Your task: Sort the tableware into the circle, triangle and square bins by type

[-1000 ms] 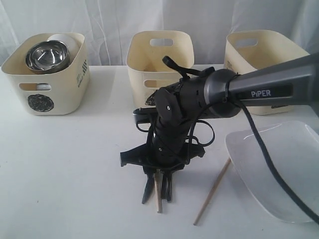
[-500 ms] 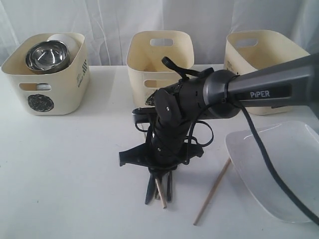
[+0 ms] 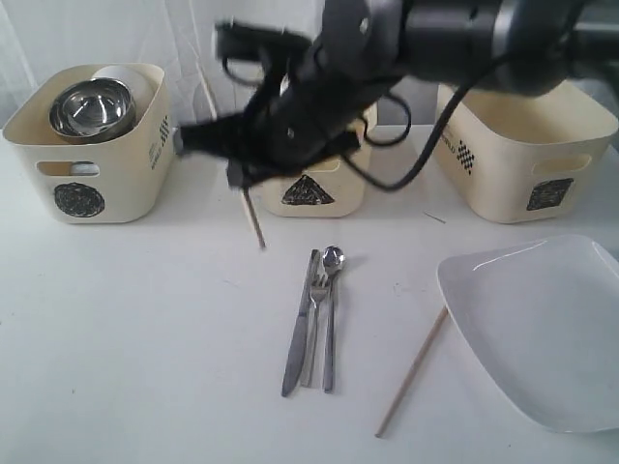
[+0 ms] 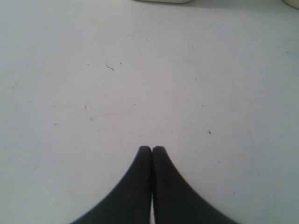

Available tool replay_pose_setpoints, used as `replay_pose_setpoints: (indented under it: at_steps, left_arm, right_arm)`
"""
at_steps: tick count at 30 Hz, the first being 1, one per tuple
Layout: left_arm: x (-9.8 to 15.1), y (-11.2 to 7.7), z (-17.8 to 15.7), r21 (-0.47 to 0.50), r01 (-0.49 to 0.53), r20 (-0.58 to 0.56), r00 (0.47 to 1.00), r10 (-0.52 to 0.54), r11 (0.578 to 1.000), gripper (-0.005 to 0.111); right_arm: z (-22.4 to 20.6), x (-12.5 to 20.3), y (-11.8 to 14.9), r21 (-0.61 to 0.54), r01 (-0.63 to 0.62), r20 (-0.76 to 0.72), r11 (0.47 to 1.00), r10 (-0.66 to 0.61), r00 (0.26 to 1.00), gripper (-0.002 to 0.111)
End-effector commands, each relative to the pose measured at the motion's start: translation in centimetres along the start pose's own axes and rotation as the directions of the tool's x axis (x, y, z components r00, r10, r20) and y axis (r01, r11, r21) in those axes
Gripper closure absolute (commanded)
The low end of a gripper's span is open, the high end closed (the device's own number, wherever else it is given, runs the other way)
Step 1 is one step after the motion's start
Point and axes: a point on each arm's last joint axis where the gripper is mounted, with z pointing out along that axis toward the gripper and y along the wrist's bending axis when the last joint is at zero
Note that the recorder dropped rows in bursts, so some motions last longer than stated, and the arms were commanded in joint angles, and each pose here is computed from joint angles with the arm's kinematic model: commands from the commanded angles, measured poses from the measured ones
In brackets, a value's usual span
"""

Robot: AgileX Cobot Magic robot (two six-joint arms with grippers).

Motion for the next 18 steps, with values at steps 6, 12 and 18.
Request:
replay_pose_setpoints:
  at_steps: [6,12,18]
  left_arm:
    - [0.1,0.0,0.1,0.003,0.003,0.000,1.000,-0.003,1.000,0.107]
    - [0.1,0.0,0.1,0.003,0.003,0.000,1.000,-0.003,1.000,0.107]
    - [0.1,0.0,0.1,0.003,0.003,0.000,1.000,-0.003,1.000,0.107]
  right_arm:
    - [-3.2,-7.0,-7.0,-0.056,-0.192,0.429,0.980,0.198,0.881,0.108]
    - [0.4,-8.0,-9.4,-0.017,-0.206,0.570,0.978,0.179,0.802,0.108]
    - [5.2,-7.1,-11.9,0.101,-0.180,0.596,0.979,0.085,0.799,0.108]
